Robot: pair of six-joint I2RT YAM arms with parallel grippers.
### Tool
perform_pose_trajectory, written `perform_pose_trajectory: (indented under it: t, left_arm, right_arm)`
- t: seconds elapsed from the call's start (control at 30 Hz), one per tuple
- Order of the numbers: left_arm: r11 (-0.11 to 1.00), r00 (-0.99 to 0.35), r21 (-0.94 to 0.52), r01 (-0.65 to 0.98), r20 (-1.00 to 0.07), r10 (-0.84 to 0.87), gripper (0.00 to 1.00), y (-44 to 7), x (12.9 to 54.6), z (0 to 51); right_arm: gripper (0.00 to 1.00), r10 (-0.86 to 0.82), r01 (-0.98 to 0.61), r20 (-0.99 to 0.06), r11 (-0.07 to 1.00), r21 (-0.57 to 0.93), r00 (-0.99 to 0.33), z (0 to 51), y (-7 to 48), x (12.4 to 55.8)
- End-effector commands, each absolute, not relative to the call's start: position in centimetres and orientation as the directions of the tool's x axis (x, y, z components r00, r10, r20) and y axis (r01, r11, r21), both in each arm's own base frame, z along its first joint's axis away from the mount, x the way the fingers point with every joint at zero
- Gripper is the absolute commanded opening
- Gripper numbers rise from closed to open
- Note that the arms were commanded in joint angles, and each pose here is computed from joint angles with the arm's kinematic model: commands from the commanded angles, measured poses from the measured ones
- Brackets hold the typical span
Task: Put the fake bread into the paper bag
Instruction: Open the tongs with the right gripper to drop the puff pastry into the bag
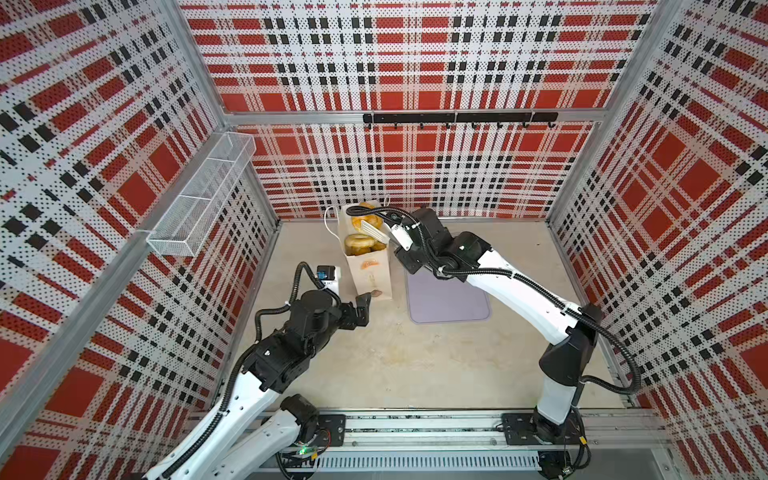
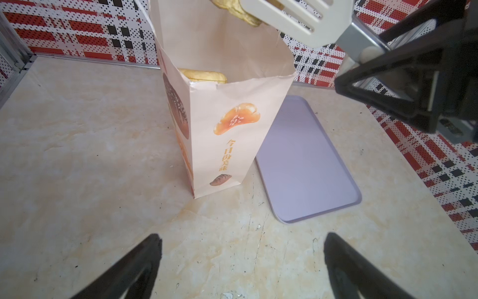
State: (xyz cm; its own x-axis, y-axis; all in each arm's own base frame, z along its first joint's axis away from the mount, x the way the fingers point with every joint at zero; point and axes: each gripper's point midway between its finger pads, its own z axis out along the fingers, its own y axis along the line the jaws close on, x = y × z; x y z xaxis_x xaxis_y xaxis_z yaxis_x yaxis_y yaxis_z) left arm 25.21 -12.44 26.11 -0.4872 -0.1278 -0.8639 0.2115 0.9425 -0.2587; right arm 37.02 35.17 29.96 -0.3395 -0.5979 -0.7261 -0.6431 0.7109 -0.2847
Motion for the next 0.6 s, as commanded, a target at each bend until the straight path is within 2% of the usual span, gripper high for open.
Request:
perform_pose_trajectory:
  t: [0.0, 0.13, 0.37, 0.57]
  left_arm:
    - [0.939, -0.472, -0.277, 0.203, -0.868, -0.155, 1.00, -12.4, 25.6, 26.2]
    - [0.939, -0.479, -0.276, 0.203, -0.865, -0.151, 0.99, -12.5, 25.6, 25.9]
    - [0.939, -0.481, -0.278, 0.202, -0.863, -0.152, 0.99, -12.5, 25.5, 25.8]
    - [0.940, -0.480, -0.277, 0.199, -0.864, -0.153, 0.99, -12.3, 25.4, 25.8]
  right_arm:
    - [0.51, -0.557, -0.618, -0.779, 0.730, -0.292, -0.289, 32.6, 35.9, 37.9]
    - [0.52, -0.560, -0.617, -0.776, 0.729, -0.297, -0.288, 32.6, 35.9, 38.0]
    - [0.63, -0.554, -0.617, -0.782, 0.730, -0.293, -0.284, 33.1, 35.7, 37.8]
    - [0.64, -0.535, -0.621, -0.801, 0.732, -0.279, -0.270, 34.2, 35.4, 37.3]
